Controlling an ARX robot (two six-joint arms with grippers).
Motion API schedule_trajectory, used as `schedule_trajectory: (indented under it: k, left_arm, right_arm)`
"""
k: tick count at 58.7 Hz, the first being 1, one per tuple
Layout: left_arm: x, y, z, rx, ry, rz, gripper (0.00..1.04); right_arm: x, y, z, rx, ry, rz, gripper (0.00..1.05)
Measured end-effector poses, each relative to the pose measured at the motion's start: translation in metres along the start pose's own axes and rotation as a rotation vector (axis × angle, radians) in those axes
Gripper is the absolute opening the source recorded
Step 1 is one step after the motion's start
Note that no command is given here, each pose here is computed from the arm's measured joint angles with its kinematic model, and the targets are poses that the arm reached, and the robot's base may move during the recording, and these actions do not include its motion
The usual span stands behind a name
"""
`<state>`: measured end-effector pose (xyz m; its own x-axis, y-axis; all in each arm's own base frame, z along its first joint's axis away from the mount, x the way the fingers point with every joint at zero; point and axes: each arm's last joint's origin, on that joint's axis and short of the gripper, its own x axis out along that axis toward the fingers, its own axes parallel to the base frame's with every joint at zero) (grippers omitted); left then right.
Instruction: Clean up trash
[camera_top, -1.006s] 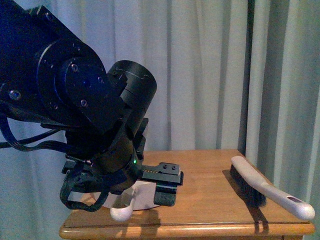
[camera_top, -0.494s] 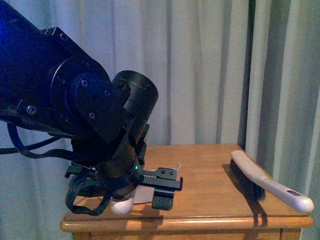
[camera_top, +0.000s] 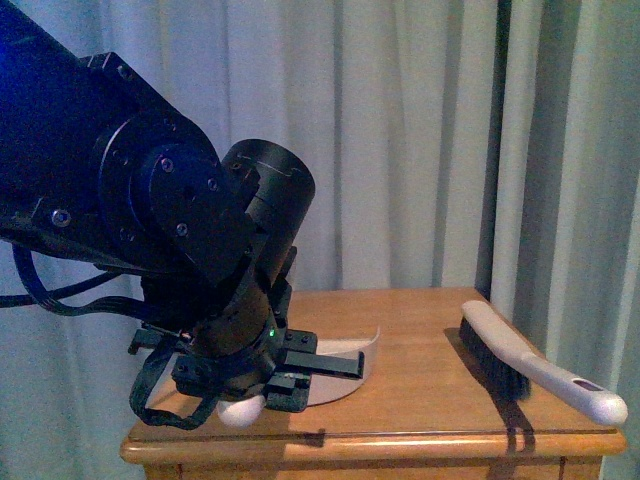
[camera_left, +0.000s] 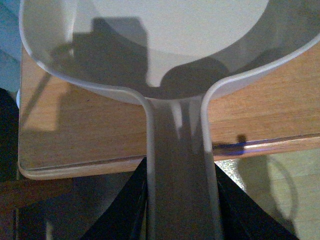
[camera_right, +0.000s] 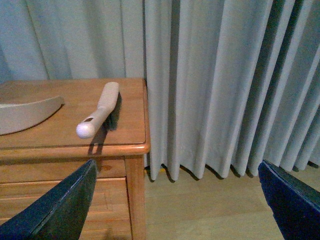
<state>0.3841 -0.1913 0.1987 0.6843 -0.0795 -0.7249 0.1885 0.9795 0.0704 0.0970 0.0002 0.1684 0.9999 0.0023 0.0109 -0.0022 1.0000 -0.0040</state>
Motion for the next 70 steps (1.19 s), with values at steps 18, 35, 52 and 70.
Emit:
schedule_trajectory:
  k: [18,35,52,70]
  left_arm:
    - [-0.010,0.002,0.007,-0.009,-0.109,-0.016,0.29]
    - [-0.076,0.020,0.023,-0.003,-0.526,-0.070,0.29]
    - [-0.154,0.062,-0.007,0.034,-0.906,-0.063,0.28]
    - [-0.223,0.115,-0.072,0.087,-1.134,-0.040,0.28]
  right_arm:
    - [0.000,0.000,0.000,0.000,0.000,0.000,0.97]
    - [0.000,0.000,0.000,0.000,0.000,0.000,0.97]
    - [0.000,0.000,0.000,0.000,0.000,0.000,0.97]
    - [0.000,0.000,0.000,0.000,0.000,0.000,0.97]
